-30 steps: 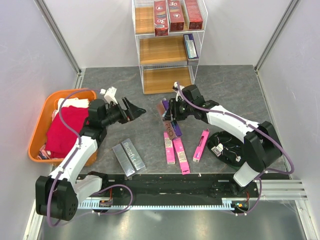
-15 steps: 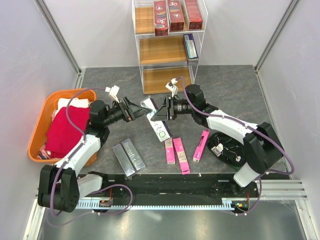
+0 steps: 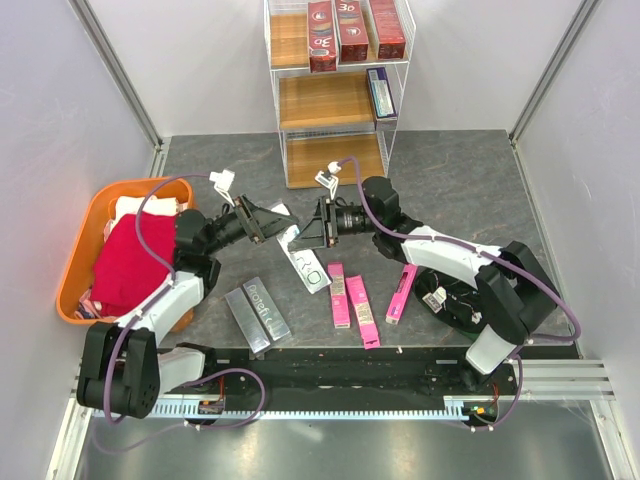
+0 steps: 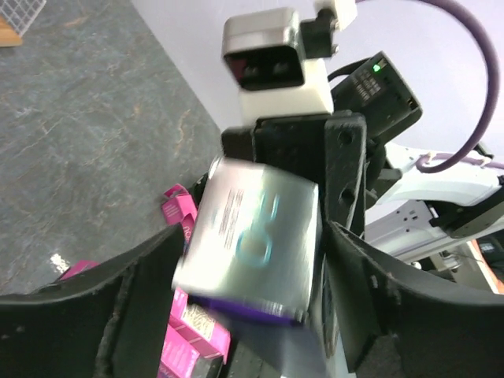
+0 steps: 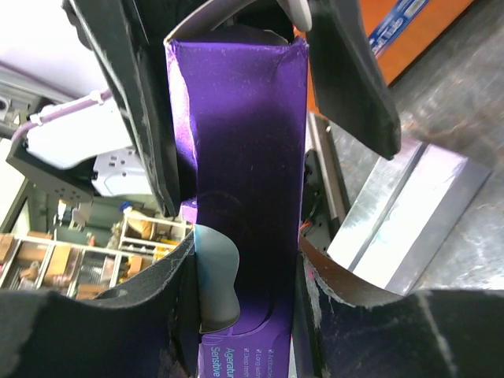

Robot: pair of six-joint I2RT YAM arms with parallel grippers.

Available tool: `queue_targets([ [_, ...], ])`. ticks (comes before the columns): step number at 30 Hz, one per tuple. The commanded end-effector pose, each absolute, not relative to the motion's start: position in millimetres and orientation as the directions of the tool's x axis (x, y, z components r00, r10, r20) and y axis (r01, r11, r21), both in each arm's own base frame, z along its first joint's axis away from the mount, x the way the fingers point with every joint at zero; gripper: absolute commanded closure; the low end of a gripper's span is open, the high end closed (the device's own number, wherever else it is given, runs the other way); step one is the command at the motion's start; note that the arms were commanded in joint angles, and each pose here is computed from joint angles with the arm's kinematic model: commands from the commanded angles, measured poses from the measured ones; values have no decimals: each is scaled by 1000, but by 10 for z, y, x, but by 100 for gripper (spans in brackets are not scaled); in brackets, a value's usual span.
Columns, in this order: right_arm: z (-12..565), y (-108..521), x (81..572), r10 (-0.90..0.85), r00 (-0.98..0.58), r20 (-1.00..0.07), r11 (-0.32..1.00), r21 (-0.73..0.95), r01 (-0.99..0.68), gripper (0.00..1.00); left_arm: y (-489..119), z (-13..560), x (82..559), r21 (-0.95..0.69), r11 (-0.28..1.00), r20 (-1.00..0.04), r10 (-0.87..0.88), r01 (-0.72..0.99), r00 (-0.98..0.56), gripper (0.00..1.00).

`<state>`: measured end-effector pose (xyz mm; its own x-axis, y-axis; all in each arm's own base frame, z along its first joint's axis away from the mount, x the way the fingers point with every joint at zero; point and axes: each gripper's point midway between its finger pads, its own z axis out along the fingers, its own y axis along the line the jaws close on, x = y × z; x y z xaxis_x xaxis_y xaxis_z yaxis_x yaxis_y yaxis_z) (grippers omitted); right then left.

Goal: Place and organize the toothpastes onto the shelf

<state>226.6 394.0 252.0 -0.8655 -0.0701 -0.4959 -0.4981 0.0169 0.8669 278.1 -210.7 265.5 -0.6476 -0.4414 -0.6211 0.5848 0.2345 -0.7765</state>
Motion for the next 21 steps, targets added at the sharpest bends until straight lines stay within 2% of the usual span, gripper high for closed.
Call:
queue_targets([
  [1, 2660, 3988, 2135, -97, -834, -544, -59, 839, -540, 60, -2116, 2842, 2724, -756, 168, -627, -465, 633, -626, 31],
  [4, 2643, 3986, 2160, -83, -837, -541, -39, 841, -540, 58, -2117, 2831, 2698, -765, 155, -614, -465, 625, -637, 49],
  [7, 2609, 3982, 2212, -62, -839, -541, -4, 841, -542, 55, -2101, 2803, 2686, -777, 157, -600, -481, 610, -640, 60],
  [10, 2582, 3977, 2289, -28, -836, -547, 47, 835, -548, 50, -2072, 2817, 2692, -779, 166, -594, -505, 604, -626, 67],
  [15, 2630, 3937, 2387, 29, -819, -573, 116, 815, -567, 24, -2011, 2873, 2732, -783, 192, -586, -547, 592, -598, 73],
  [21, 2756, 3845, 2429, 87, -790, -607, 170, 790, -589, 7, -1962, 3011, 2777, -784, 184, -574, -579, 593, -579, 83],
])
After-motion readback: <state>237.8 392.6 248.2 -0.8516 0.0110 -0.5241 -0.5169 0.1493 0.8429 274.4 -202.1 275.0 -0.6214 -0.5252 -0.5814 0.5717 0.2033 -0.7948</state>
